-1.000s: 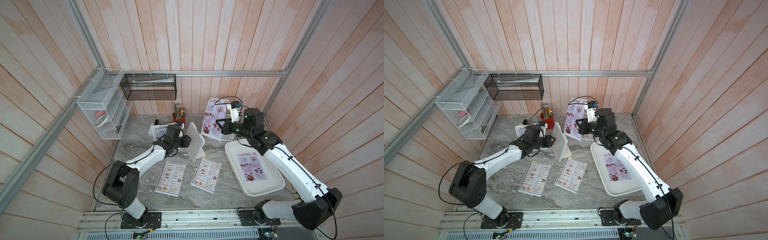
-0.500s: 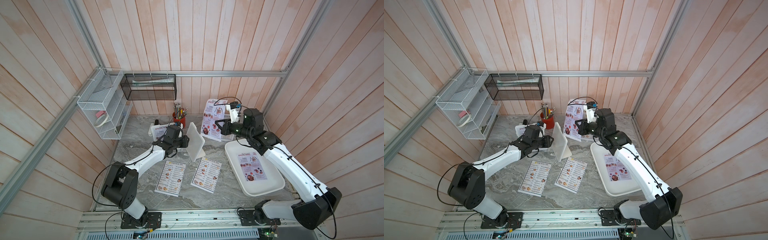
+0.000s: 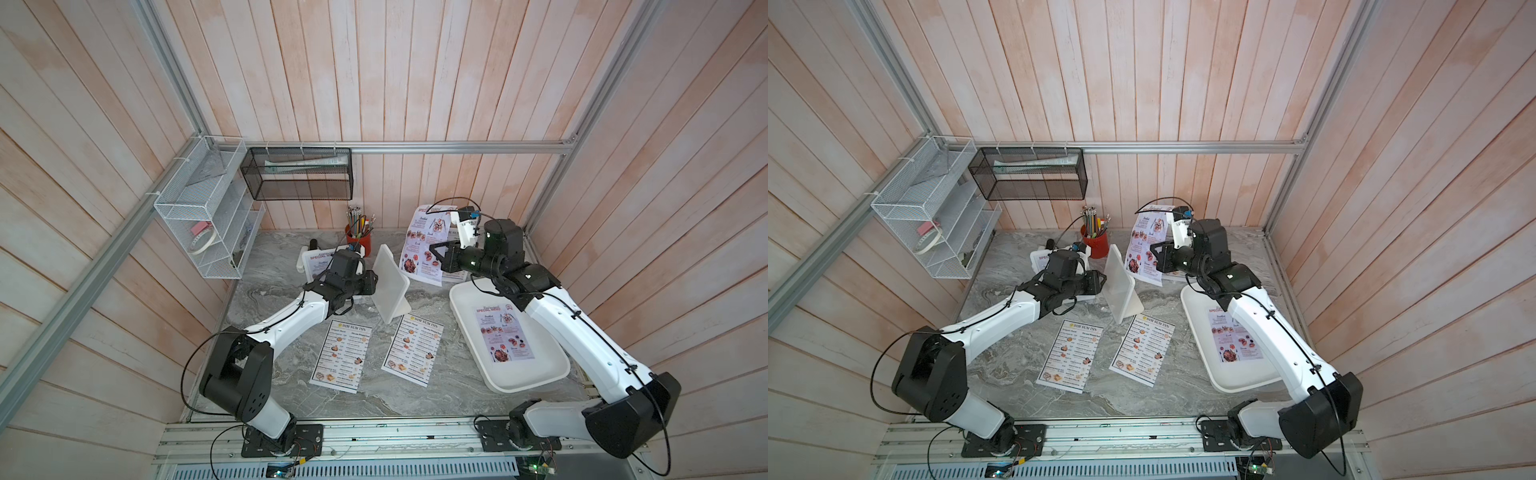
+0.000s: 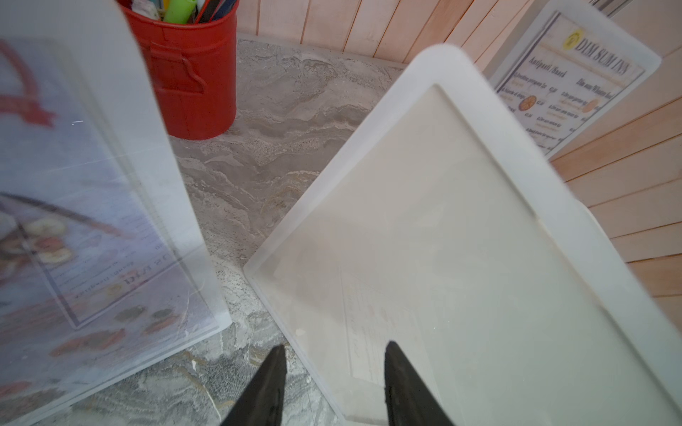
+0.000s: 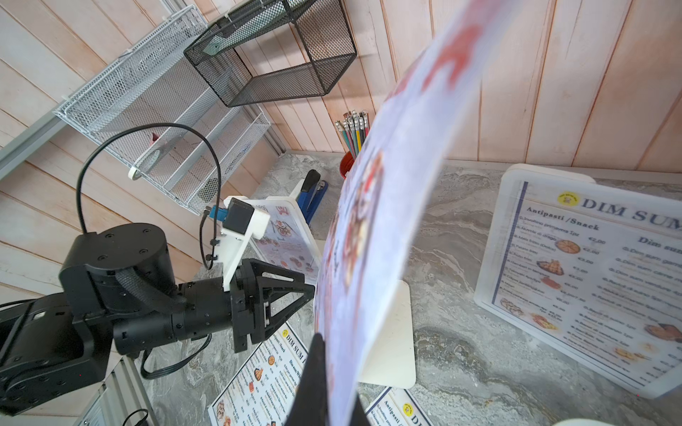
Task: Replace the menus in the menu holders
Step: Insert the menu into the menu holder.
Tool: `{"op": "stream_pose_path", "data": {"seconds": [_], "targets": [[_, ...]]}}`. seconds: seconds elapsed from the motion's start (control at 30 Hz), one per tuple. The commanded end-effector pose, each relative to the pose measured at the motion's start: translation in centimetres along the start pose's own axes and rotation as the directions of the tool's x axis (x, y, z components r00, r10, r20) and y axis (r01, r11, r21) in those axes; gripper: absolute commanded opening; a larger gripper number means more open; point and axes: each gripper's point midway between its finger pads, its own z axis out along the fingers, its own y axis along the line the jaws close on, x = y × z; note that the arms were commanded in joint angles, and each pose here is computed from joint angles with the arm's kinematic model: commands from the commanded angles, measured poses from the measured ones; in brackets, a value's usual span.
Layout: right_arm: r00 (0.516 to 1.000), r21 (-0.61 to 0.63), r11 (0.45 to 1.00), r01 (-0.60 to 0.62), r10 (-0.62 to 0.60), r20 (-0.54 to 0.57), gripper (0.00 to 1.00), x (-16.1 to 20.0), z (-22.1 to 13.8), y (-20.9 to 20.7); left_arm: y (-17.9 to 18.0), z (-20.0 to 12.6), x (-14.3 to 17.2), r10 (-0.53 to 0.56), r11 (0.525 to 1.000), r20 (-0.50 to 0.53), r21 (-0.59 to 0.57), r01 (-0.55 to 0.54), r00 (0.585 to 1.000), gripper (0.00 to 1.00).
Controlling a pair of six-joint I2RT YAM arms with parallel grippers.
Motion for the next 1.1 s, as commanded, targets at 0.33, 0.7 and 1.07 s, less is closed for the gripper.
{"op": "stream_pose_path", "data": {"seconds": [0.33,0.7,1.07], "targets": [[0.999,-0.077,0.997,0.008,-0.004,0.044,0.0,-1.5,-1.5,1.4,-0.1,-0.3,0.0,0.023,1.0,0.003,0.003,-0.023,1.0,0.44],[1.0,-0.055,0.998,-0.003,0.004,0.016,0.0,-0.4,-0.7,0.2,0.1,-0.7,-0.3,0.035,0.999,0.011,-0.012,-0.035,0.999,0.44],[0.999,-0.045,0.999,-0.021,0.022,0.025,0.0,-0.3,-1.0,-0.9,0.1,-0.4,0.0,0.032,0.999,0.002,-0.009,-0.032,1.0,0.44]]}}
